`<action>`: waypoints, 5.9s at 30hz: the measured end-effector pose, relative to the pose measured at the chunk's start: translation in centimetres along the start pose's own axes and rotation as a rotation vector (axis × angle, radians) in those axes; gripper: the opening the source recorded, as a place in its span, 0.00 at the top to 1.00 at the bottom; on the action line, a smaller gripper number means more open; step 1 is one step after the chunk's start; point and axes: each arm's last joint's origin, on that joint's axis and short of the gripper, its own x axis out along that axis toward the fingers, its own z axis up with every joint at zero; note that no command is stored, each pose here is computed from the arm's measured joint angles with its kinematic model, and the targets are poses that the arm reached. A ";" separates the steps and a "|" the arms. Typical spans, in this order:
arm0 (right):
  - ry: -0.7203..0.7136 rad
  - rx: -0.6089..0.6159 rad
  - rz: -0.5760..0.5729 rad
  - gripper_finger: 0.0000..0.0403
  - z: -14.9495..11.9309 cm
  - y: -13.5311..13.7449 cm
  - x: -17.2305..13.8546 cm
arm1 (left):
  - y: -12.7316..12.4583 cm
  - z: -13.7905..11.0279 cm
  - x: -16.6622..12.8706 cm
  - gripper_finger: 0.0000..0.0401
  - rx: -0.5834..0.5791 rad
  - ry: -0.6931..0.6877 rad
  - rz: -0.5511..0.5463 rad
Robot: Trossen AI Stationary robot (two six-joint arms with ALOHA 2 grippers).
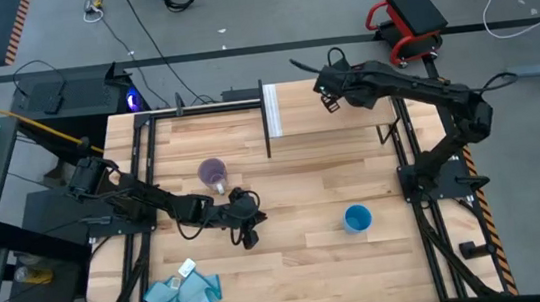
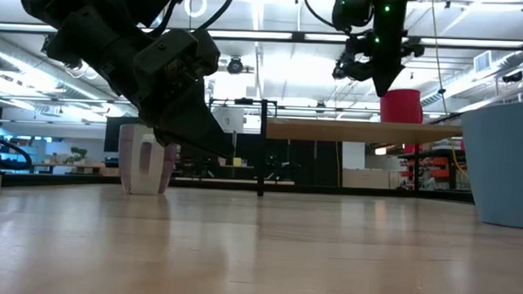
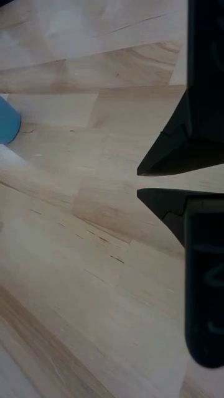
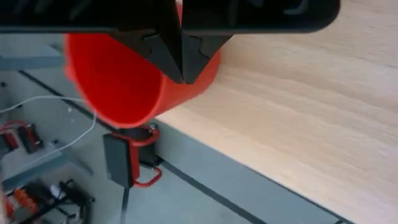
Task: Stack small to large cups/mugs on shelf
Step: Put the red mug on the shelf
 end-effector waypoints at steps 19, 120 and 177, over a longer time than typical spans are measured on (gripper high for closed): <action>0.049 0.198 -0.090 1.00 -0.3 -7.5 -3.8 | 0.0 0.0 0.0 0.87 0.003 -0.005 0.010; 0.252 0.209 0.124 1.00 0.5 -6.7 1.5 | 0.3 0.0 0.0 0.87 0.039 -0.027 0.086; -0.213 0.262 0.319 0.91 -2.9 -5.8 0.4 | 24.4 33.8 4.6 0.90 -0.229 -0.289 -0.274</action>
